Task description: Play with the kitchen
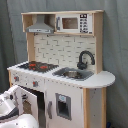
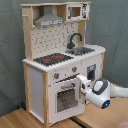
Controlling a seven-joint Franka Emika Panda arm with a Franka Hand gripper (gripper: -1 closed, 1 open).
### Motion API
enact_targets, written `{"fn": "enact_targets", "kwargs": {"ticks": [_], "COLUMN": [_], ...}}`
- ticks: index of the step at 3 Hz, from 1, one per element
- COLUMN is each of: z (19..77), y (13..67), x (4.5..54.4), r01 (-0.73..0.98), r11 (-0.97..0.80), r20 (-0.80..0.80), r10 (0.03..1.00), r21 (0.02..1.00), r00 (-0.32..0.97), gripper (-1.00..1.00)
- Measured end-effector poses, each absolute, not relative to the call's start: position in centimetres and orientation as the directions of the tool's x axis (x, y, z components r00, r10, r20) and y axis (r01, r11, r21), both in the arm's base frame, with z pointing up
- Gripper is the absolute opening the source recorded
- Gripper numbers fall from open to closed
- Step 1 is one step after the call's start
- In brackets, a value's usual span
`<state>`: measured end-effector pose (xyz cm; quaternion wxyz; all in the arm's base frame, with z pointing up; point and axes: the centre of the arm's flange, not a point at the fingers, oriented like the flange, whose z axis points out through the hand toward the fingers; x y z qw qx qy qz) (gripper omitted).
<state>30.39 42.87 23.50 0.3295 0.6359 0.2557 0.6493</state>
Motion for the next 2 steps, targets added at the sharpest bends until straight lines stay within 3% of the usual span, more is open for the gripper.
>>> {"fn": "enact_targets", "kwargs": {"ticks": [2], "z": [23.4], "y": [44.3], "x": [27.7], "r01": [-0.138], "r11": [-0.668], "r20": [0.678], "r10": [0.734], "r21": [0.732], "r00": [0.045], "gripper": [-1.0]}}
